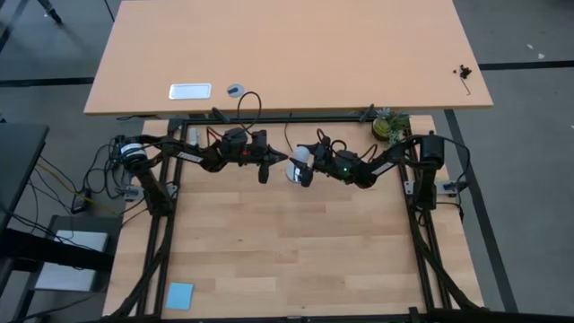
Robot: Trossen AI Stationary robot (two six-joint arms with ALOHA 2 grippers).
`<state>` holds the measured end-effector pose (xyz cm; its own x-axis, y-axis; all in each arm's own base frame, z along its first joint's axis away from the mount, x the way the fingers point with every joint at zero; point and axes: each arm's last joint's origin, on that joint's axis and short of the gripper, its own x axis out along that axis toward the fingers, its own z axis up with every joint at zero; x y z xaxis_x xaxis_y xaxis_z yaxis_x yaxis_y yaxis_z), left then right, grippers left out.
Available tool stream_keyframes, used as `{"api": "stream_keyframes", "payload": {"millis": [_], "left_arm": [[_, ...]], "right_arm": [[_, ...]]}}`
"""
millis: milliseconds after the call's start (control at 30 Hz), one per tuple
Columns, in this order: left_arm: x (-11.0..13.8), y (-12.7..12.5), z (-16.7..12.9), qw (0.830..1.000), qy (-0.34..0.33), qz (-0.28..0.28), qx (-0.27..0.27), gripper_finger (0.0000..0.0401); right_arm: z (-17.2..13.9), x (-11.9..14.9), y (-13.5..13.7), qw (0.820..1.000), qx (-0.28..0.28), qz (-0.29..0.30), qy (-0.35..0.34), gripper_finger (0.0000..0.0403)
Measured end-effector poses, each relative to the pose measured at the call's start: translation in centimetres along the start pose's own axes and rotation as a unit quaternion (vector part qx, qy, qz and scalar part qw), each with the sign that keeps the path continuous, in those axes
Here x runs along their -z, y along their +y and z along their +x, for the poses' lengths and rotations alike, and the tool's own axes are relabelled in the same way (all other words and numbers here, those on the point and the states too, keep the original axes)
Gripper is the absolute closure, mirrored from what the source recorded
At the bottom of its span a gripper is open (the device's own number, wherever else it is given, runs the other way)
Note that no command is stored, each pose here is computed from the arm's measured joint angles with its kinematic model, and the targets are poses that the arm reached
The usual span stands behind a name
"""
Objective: Screw lightbulb
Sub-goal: Insert the lightbulb into the lamp
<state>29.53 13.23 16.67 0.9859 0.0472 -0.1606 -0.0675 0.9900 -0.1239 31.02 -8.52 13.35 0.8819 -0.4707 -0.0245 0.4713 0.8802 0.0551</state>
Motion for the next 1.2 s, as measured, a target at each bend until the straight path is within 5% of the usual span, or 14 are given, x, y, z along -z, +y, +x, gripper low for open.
{"api": "stream_keyframes", "payload": {"millis": [1200], "left_arm": [[-0.60, -0.09, -0.12, 1.000, -0.019, 0.011, 0.001, 0.0400]], "right_arm": [[-0.03, 0.15, 0.08, 1.000, 0.004, 0.007, 0.008, 0.0130]]}}
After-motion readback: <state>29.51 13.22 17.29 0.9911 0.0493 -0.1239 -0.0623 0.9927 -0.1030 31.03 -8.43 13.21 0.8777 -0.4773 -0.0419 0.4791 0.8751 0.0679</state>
